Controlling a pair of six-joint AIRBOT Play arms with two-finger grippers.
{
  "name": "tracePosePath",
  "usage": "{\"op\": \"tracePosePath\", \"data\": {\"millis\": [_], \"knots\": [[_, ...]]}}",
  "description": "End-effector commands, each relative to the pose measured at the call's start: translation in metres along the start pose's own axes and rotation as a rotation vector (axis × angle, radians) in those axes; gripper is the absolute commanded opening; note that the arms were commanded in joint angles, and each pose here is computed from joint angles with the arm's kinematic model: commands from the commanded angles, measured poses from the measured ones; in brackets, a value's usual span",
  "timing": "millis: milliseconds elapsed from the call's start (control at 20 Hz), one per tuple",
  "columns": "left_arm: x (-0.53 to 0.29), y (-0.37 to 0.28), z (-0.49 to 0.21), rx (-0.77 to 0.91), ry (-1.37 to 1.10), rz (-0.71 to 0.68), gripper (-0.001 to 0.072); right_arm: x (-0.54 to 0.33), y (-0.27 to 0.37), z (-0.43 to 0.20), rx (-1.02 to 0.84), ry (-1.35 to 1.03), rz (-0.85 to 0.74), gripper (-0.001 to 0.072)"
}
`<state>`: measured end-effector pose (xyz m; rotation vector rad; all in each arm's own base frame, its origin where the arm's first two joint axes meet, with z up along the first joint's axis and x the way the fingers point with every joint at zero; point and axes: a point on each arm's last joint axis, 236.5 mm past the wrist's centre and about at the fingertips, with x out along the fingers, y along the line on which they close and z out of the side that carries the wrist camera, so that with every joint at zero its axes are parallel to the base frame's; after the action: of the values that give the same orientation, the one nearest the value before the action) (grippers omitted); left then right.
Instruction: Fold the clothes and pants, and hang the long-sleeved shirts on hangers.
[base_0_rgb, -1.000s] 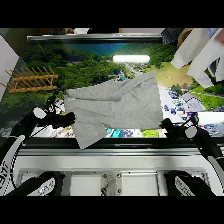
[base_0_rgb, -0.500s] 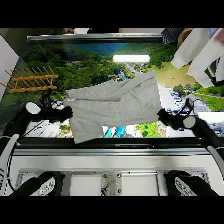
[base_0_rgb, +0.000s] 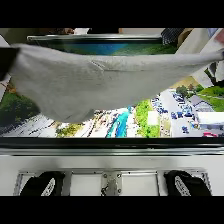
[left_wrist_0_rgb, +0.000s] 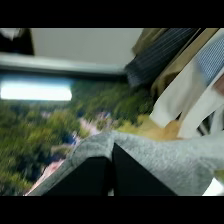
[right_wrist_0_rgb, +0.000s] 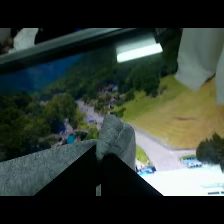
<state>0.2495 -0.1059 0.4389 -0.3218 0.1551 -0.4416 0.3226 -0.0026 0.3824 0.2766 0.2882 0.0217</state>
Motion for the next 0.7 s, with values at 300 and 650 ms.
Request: {"op": "tracePosePath", "data": {"millis": [300, 650], "knots": [[-0.046, -0.036, 0.043, 0.023, -0.108, -0.038, 0.0015, -0.077, 0.023, 0.015, -0.008, -0.05, 0.019, 0.0018], [0.143, 0.142, -0.115, -0.238, 0.557, 0.199, 0.0015, 0.11, -0.033, -0.109, 0.031, 0.539, -0.063, 0.0017]]}}
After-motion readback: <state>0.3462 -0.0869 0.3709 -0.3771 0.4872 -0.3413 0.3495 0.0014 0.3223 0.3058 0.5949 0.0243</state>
